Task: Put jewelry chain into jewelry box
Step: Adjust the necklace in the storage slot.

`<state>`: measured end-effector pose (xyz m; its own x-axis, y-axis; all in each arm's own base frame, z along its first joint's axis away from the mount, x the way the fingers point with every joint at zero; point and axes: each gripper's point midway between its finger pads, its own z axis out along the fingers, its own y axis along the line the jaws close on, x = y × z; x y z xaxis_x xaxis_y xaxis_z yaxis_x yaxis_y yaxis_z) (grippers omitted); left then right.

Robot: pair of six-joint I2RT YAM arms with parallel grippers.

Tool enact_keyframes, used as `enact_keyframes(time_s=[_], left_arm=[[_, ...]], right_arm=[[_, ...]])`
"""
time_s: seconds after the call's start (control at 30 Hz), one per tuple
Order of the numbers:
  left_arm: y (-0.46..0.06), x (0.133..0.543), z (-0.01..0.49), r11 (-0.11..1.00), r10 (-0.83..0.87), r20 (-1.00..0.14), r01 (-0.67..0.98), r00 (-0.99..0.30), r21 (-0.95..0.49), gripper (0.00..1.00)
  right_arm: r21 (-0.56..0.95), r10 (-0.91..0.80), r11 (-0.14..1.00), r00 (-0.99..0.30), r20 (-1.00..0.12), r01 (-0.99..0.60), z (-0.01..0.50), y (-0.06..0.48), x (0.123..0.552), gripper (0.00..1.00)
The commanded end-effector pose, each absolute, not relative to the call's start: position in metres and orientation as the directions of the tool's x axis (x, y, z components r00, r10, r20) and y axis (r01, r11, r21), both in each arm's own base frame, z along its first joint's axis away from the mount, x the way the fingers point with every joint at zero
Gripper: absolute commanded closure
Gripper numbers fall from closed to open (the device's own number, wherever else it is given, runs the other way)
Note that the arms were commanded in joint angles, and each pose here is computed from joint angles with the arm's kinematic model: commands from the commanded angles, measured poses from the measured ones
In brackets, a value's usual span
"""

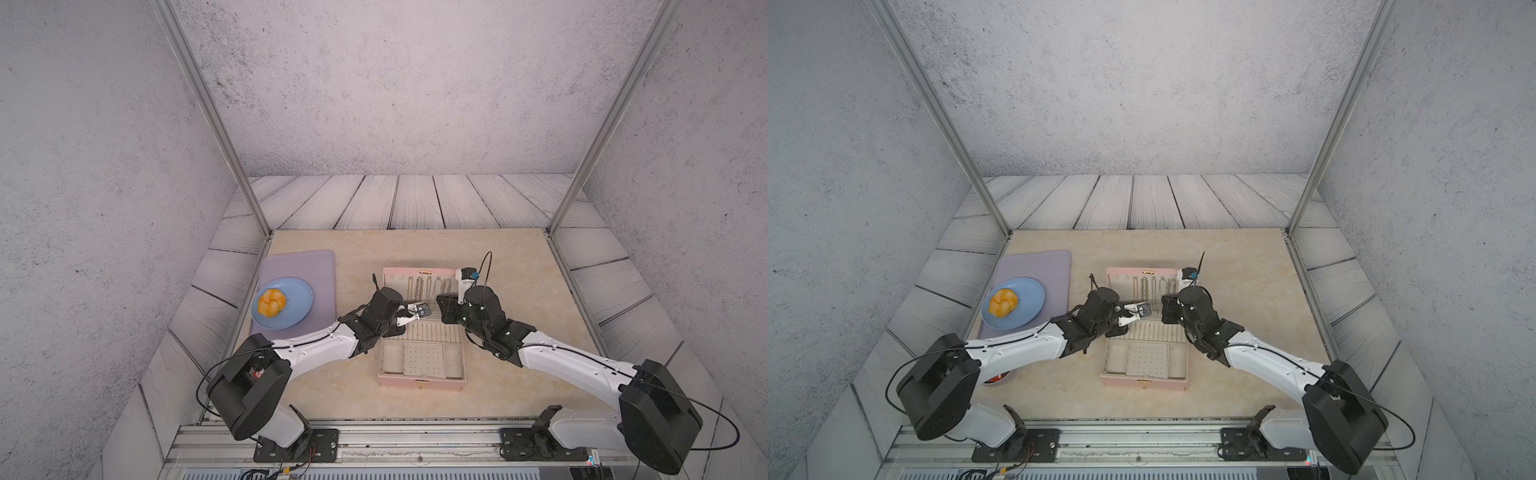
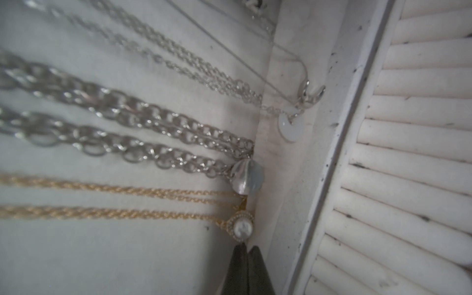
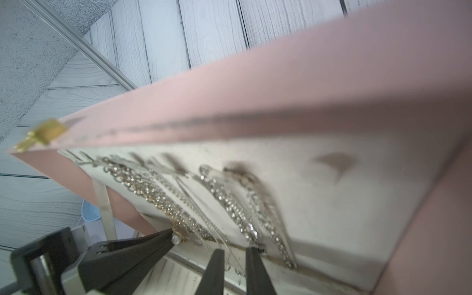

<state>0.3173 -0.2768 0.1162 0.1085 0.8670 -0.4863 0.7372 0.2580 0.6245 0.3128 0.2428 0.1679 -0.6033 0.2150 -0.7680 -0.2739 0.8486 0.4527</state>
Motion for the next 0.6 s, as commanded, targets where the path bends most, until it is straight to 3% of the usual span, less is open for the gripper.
enact_keyframes(time_s=[0.0, 0.3, 0.57], left_arm=[[-0.282, 0.322, 0.121, 0.276, 0.86, -0.501, 0.733, 0.101, 0.622, 1.0], [-0.281, 0.323, 0.119, 0.281, 0.863, -0.498, 0.732, 0.09, 0.62, 1.0], [-0.28, 0.323, 0.118, 0.279, 0.865, -0.494, 0.731, 0.091, 0.623, 1.0]], right_arm=[[0.402, 0.211, 0.877, -0.54, -0.815, -0.264, 0.166, 0.23, 0.308, 0.77], [0.374, 0.23, 0.879, -0.423, -0.877, -0.296, 0.164, 0.23, 0.309, 0.7], [0.364, 0.231, 0.892, -0.419, -0.878, -0.27, 0.161, 0.236, 0.322, 0.73]])
